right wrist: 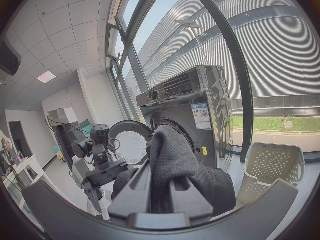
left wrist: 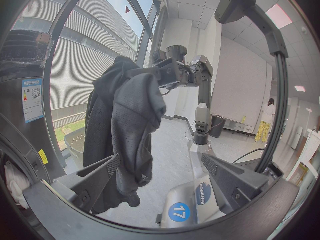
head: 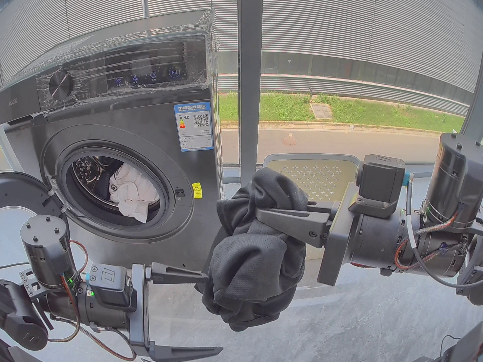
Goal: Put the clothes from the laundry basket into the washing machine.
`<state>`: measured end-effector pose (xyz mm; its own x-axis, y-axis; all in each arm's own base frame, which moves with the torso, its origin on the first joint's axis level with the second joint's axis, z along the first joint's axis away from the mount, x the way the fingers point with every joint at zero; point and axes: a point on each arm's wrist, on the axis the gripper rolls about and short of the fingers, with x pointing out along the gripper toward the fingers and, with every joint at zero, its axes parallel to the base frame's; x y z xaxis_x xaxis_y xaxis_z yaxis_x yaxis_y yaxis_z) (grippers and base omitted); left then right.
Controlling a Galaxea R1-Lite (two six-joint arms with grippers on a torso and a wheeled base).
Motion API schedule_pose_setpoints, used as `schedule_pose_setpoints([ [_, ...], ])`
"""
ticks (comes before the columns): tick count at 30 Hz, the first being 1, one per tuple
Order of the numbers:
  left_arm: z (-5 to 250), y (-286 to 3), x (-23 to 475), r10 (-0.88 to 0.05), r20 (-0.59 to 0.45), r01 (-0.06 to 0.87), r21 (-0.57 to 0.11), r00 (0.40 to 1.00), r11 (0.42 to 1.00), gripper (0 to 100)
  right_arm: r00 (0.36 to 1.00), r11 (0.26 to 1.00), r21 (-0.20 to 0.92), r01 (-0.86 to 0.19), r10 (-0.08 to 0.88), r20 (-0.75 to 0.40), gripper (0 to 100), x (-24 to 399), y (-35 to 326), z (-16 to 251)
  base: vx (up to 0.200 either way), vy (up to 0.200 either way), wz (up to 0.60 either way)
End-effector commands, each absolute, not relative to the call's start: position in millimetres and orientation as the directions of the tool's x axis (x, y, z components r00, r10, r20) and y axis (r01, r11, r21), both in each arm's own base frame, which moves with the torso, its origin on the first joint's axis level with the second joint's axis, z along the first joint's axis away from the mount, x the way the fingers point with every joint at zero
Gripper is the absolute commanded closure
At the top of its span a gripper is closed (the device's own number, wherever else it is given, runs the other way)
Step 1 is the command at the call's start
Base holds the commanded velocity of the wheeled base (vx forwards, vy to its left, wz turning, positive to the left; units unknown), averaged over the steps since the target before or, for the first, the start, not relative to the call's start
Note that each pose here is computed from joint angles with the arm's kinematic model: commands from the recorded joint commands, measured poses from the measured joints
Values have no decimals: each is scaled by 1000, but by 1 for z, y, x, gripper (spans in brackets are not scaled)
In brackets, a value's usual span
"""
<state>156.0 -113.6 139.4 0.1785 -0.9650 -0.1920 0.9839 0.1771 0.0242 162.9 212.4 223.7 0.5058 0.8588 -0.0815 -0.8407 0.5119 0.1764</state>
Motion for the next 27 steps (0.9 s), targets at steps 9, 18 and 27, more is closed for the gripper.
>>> schedule_pose_setpoints([
  [9, 107, -128, 186, -938, -177, 954, 79, 299, 289, 0, 464, 470, 178, -865, 883, -73, 100, 152, 224, 226, 0, 0, 0],
  [18, 126, -127, 178, -949, -98, 953, 64, 301, 296, 0, 466, 471, 177, -864, 882, -72, 100, 151, 224, 227, 0, 0, 0],
  [27, 126, -131, 175, -956, -92, 960, 54, 278, 274, 0, 441, 447, 177, -877, 894, -72, 100, 146, 229, 227, 0, 0, 0],
])
